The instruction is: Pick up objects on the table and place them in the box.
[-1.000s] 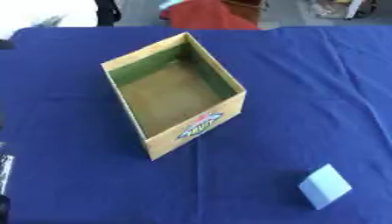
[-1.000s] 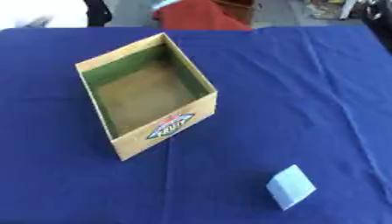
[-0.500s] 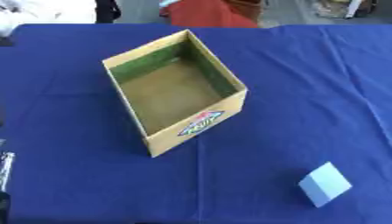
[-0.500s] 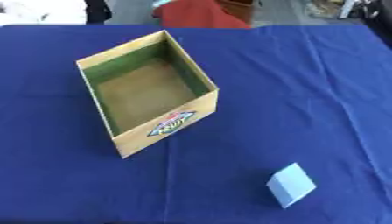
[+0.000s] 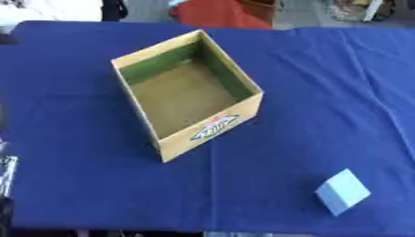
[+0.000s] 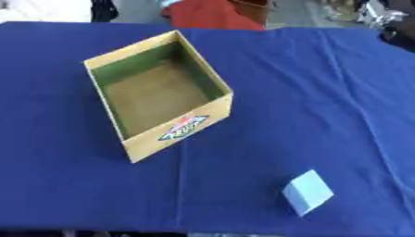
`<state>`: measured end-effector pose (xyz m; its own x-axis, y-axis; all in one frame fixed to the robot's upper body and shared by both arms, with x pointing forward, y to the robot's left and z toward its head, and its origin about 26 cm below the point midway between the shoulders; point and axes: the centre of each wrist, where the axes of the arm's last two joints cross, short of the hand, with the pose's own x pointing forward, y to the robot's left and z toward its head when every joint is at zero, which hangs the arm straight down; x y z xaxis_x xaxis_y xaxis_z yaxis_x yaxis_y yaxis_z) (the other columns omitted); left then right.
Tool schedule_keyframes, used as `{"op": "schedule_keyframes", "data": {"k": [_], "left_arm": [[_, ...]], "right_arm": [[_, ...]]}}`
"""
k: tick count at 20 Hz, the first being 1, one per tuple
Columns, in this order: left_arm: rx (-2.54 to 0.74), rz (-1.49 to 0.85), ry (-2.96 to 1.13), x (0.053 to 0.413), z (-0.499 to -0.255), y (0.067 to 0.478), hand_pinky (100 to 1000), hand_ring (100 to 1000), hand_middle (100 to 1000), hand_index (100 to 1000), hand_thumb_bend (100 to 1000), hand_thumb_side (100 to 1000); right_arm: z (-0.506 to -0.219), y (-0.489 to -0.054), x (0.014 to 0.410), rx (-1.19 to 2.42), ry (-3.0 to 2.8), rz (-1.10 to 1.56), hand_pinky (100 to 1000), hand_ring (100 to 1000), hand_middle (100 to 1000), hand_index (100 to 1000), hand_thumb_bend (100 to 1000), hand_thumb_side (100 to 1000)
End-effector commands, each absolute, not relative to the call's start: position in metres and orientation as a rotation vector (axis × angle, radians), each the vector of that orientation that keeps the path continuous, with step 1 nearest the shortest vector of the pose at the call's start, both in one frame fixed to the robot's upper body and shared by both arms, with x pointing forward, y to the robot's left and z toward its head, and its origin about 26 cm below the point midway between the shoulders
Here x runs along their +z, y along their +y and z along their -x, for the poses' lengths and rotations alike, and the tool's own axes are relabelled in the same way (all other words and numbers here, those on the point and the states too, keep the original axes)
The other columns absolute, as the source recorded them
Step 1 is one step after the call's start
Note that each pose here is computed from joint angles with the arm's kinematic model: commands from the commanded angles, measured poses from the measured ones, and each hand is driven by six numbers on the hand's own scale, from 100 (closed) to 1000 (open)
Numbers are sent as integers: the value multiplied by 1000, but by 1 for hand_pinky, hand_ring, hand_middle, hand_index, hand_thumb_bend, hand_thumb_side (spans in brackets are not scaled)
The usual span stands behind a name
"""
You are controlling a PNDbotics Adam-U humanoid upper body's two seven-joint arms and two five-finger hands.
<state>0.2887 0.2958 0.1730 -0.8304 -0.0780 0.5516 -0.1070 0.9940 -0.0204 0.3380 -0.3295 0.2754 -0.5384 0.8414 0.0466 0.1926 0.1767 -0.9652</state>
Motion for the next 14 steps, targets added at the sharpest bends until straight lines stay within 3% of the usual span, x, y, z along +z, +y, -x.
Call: {"op": "schedule_keyframes", "data": {"k": [1,3,4,5,14], "left_arm": [[21,-148,-2577,182,-287,299,584,798,677,736,161,908],[18,-151,-2577,182,-286,299,584,798,677,736,161,908],[16,-152,-2576,182,-286,299,584,798,677,736,161,908],[15,-152,-2576,181,-286,299,584,798,677,736,161,909],[5,-163,-2579,183,-286,300,581,800,677,734,160,912]], "right_arm": [[-334,-341,287,1502,-1768,1001,873,867,826,890,100,982],[-334,-344,285,1568,-1721,971,878,874,834,897,100,970],[-333,-345,284,1594,-1704,954,880,877,836,901,100,910],[-333,-346,283,1618,-1690,938,881,879,841,903,100,958],[-334,-350,271,1774,-1572,823,886,897,867,926,100,924]]}}
